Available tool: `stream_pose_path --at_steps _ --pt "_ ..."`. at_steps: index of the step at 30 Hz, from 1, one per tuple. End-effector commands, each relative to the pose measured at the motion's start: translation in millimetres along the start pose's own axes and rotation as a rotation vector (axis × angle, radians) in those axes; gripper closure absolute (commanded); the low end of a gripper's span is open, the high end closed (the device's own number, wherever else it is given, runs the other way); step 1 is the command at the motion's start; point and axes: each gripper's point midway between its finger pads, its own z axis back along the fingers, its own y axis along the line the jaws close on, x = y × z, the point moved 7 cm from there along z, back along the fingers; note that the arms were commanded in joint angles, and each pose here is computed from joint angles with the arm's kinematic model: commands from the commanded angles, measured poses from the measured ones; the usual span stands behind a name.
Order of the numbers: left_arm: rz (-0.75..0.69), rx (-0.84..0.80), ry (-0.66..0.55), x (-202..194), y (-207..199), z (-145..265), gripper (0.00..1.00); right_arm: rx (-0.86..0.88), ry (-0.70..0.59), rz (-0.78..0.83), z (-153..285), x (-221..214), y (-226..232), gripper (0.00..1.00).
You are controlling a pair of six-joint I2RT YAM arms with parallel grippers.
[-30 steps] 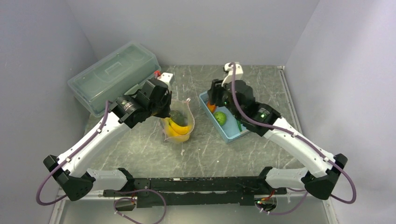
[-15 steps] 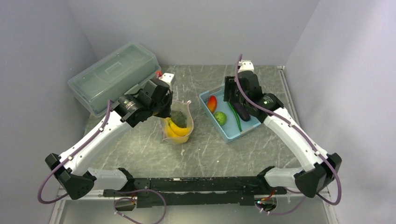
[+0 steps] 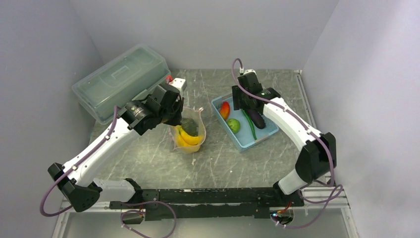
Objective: Place the food in the zip-top bag and seal the zipper
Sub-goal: Pick up the fake vegetable from the bin.
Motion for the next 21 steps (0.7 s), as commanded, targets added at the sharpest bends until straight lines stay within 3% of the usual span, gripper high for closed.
stream_pose_path --at_steps 1,15,21 --pt "-0.004 -0.048 -0.057 13.2 -3.0 15.1 1.00 0.000 -0.003 0.010 -16.8 11.5 1.3 0.30" --pt "-0.011 -0.078 -0.052 7.4 -2.2 22.0 1.00 -0.158 0.092 0.088 -89.9 15.4 -16.3 0.31" --pt "-0.019 -0.078 -0.047 6.7 -1.9 21.5 1.00 -0.200 0.134 0.115 -116.3 5.7 -21.6 0.37"
